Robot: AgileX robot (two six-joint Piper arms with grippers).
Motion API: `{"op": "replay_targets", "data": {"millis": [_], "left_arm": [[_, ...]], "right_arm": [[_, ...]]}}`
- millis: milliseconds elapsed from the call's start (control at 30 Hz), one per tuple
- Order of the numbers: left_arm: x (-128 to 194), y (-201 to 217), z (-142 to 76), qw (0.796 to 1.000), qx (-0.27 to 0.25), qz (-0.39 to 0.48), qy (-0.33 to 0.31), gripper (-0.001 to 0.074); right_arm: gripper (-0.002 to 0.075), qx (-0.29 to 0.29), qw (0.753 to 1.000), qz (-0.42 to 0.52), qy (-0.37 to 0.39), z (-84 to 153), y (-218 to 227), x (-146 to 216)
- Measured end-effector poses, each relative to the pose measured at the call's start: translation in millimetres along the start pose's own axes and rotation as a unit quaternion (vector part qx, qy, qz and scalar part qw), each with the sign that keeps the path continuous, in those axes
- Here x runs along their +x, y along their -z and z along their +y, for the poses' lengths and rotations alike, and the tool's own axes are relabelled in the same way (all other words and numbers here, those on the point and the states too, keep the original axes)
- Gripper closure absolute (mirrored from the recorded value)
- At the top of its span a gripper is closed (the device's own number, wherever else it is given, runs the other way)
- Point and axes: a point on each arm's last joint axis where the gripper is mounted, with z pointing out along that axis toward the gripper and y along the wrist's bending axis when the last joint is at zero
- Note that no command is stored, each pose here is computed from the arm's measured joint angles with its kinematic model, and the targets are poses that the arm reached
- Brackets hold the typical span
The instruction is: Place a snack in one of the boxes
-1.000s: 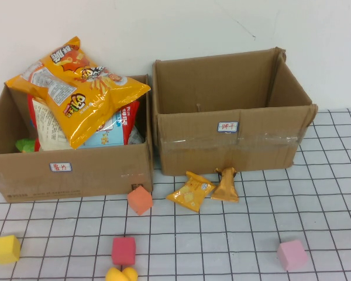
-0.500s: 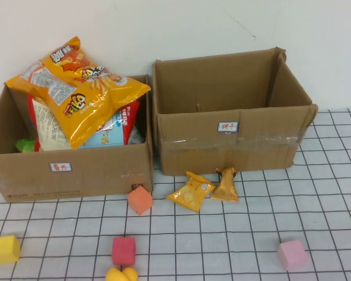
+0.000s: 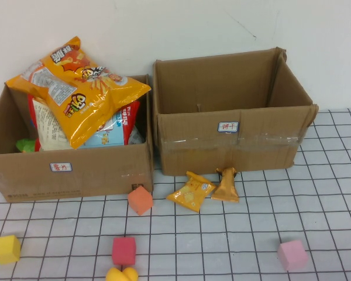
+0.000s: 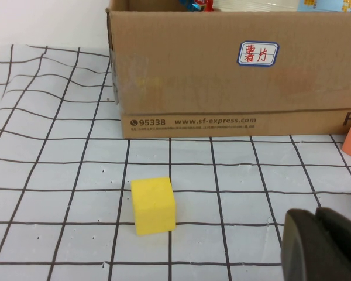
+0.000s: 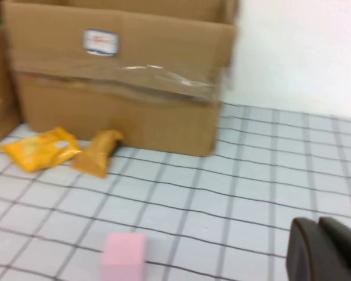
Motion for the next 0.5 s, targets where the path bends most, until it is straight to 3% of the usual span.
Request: {"op": "replay_targets", "data": {"millis": [267,500], "left_arm": [[0.0,0.0,0.0,1.0,0.0,0.0,0.0,0.0736],[0.0,0.0,0.0,1.0,0.0,0.0,0.0,0.0736]], "right_arm": [[0.0727,0.084,0.993,0.067,-0.041,-9.8,4.4,14.2],[0.0727,0.091,0.992,0.084,-0.037,-10.5,5.0,17.2]]}}
